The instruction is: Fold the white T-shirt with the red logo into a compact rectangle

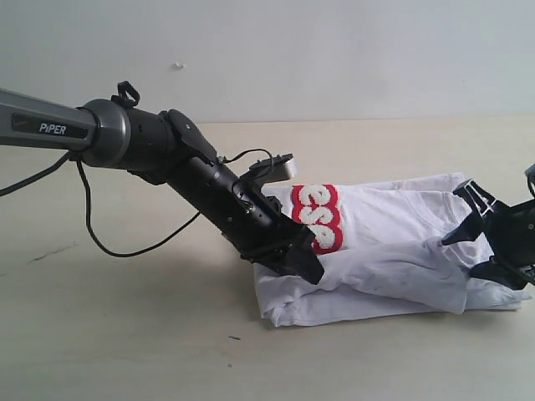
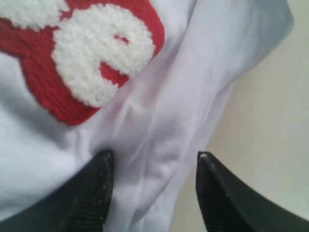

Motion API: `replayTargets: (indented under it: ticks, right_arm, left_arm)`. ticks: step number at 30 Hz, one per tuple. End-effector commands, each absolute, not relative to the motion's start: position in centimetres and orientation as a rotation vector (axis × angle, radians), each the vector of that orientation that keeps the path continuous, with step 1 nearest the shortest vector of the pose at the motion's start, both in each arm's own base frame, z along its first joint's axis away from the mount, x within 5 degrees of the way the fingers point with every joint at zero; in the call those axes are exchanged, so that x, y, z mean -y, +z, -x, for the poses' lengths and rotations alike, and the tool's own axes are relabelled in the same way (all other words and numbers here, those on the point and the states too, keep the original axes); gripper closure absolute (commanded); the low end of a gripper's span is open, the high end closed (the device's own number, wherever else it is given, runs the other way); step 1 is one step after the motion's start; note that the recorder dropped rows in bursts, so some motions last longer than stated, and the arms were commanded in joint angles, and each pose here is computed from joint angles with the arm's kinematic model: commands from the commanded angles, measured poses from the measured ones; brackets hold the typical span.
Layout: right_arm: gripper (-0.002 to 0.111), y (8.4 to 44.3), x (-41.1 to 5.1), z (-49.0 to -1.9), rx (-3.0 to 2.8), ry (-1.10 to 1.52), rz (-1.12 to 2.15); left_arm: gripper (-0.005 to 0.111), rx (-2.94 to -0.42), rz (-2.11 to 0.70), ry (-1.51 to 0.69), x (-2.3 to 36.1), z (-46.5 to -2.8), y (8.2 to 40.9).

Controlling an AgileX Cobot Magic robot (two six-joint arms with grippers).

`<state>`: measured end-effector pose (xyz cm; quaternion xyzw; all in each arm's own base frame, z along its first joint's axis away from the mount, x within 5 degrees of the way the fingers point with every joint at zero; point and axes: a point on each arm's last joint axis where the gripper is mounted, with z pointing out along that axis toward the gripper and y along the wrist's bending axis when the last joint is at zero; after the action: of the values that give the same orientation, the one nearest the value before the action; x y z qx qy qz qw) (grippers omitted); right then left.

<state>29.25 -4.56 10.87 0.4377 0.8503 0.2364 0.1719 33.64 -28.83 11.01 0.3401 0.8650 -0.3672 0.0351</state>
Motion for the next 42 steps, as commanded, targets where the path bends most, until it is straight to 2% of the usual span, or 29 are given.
replayTargets:
  ticks: [1,4,10,20,29,36,40,42]
  right_arm:
    - [0.055,9.7,4.8,-29.2,-2.428,0.632,-1.268]
    - [0.064,8.7,4.8,-29.2,-2.457,0.634,-1.244]
    - [0.108,8.9,4.0,-29.7,-2.462,0.759,-1.053]
    - [0.108,11.7,2.8,-32.1,-2.382,1.036,-0.79]
    - [0.108,15.3,3.8,-34.4,-2.289,0.945,-0.677]
    - [0.108,19.5,4.3,-37.6,-2.178,0.916,-0.429]
    - [0.108,23.0,3.5,-38.9,-2.077,1.037,-0.216]
    - [0.108,23.2,3.1,-39.2,-2.102,0.994,-0.17]
  left_arm:
    - [0.054,-2.664,-1.063,-1.141,29.0,-33.4,10.8]
    - [0.054,-2.664,-1.063,-1.141,29.0,-33.4,10.8]
    - [0.054,-2.664,-1.068,-1.144,29.0,-33.4,10.8]
    - [0.054,-2.667,-1.09,-1.148,28.9,-33.3,10.8]
    - [0.054,-2.675,-1.151,-1.173,28.8,-32.8,10.9]
    - [0.054,-2.672,-1.193,-1.19,28.7,-32.6,10.9]
    - [0.054,-2.679,-1.219,-1.165,28.6,-32.6,10.6]
    - [0.054,-2.679,-1.219,-1.165,28.6,-32.6,10.6]
